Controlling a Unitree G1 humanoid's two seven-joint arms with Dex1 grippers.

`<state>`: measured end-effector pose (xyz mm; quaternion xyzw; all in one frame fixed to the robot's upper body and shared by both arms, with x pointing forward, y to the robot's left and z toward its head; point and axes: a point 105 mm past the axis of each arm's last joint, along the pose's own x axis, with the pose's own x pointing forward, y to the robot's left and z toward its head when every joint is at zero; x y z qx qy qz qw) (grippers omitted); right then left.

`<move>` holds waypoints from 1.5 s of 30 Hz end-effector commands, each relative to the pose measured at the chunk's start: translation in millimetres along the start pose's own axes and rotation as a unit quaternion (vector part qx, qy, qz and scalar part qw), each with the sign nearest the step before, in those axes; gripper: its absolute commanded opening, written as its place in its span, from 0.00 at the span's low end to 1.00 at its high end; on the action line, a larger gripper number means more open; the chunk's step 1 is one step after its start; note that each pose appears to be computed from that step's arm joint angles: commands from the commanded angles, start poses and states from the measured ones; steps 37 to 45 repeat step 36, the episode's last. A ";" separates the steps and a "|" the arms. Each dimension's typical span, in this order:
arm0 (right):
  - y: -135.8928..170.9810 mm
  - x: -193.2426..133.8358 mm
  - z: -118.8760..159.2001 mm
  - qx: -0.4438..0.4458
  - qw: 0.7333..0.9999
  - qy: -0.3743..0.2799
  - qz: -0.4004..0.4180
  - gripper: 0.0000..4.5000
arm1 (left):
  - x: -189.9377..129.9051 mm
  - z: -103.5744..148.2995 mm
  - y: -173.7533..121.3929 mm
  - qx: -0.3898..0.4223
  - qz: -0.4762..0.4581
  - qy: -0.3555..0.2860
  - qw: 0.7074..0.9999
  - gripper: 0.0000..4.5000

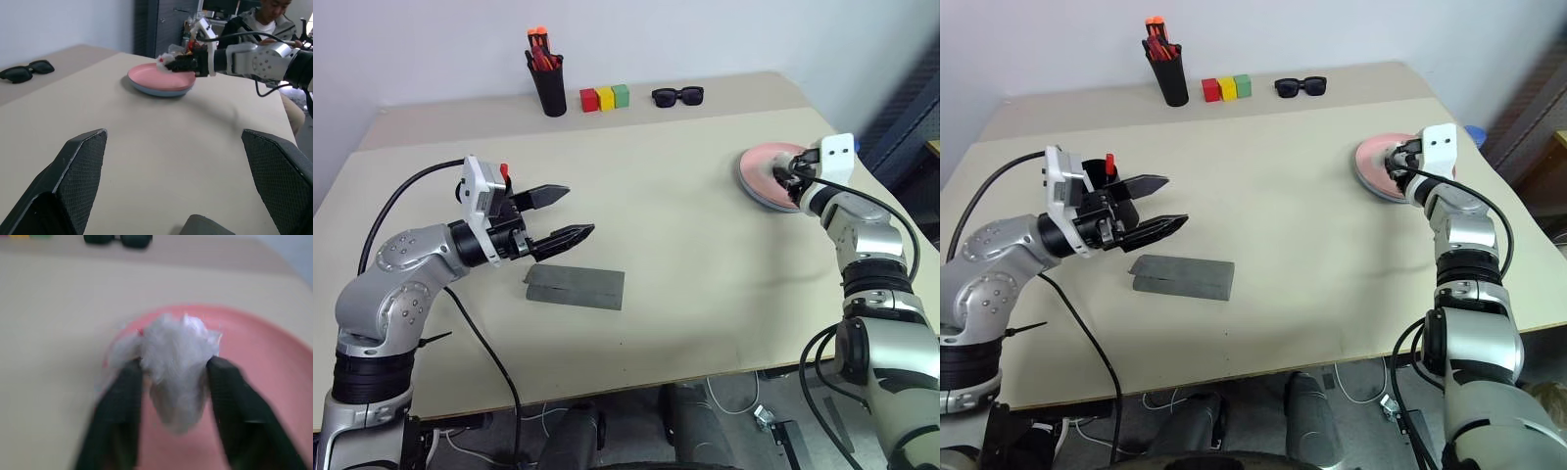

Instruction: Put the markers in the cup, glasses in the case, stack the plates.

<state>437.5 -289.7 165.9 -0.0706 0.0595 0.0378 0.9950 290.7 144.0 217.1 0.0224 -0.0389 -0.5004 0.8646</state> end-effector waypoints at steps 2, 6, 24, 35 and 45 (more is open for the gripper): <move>-14.6 1.0 31.8 -0.030 0.998 -0.043 -0.036 0.93 | -2.9 15.3 -5.9 0.027 0.006 -0.019 0.999 1.00; -7.6 -3.5 69.2 0.015 0.990 -0.137 -0.005 0.93 | -7.3 15.3 -6.1 0.016 0.018 -0.025 0.999 1.00; 150.4 -124.7 38.5 -0.105 0.850 -0.131 0.499 0.97 | -66.0 -31.6 -22.6 0.027 0.051 0.045 0.997 1.00; 147.8 -147.8 17.8 -0.189 0.837 -0.114 0.502 0.97 | -68.2 -37.4 -1.3 0.059 0.067 0.038 0.995 1.00; 147.5 -147.9 16.6 -0.192 0.837 -0.114 0.499 0.97 | -66.5 -36.2 0.0 0.062 0.063 0.036 0.995 1.00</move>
